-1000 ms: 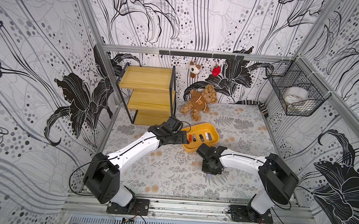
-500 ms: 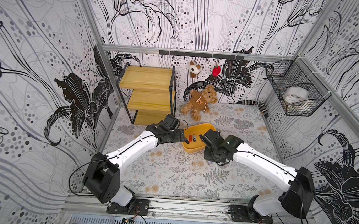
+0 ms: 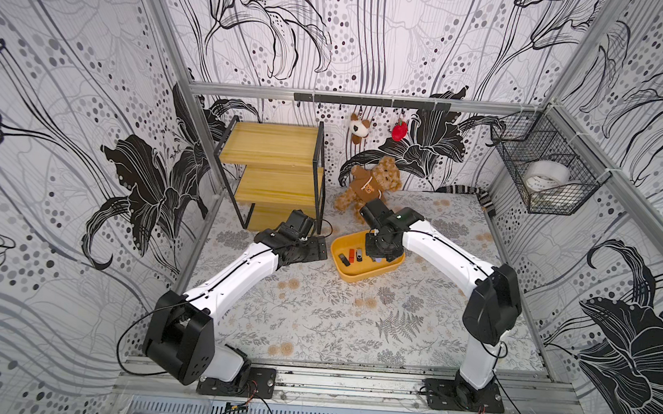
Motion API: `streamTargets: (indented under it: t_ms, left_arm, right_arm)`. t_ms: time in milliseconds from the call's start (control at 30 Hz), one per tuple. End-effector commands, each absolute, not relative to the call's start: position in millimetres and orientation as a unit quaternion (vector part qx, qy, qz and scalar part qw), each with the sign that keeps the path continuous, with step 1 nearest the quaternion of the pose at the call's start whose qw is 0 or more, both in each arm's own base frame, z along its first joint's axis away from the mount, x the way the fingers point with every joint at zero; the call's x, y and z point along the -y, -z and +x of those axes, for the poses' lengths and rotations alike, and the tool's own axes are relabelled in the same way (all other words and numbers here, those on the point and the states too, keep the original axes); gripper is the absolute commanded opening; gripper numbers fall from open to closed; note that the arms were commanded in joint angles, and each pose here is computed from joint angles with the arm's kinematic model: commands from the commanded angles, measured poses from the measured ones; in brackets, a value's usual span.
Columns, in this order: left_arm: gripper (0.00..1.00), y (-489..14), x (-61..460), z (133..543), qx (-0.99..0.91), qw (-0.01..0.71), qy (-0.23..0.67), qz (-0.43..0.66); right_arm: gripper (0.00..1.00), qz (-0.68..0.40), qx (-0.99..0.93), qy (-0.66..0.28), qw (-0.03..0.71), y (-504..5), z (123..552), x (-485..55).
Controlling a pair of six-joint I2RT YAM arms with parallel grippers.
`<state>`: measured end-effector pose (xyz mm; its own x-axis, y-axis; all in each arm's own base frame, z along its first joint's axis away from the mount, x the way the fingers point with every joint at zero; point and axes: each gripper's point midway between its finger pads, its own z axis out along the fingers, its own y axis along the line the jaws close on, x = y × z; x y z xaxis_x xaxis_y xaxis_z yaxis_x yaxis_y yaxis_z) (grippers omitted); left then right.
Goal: Put the usb flash drive into the storage box
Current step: Place the USB flash in the storage box.
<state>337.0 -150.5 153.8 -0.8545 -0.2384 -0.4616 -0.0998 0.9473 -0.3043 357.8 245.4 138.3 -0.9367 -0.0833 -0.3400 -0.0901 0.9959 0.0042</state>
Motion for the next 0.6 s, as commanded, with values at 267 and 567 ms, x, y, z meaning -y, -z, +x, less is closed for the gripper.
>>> streamTargets:
  t_ms: [267, 567]
  left_arm:
    - [0.94, -159, 143, 332, -0.95, 0.261, 0.144, -0.089]
    - [0.94, -152, 141, 330, -0.953, 0.255, 0.141, -0.086]
  right_arm:
    - [0.0, -0.093, -0.982, 0.004, 0.162, -98, 386, -257]
    - [0.0, -0.091, -0.984, -0.006, 0.155, -89, 395, -263]
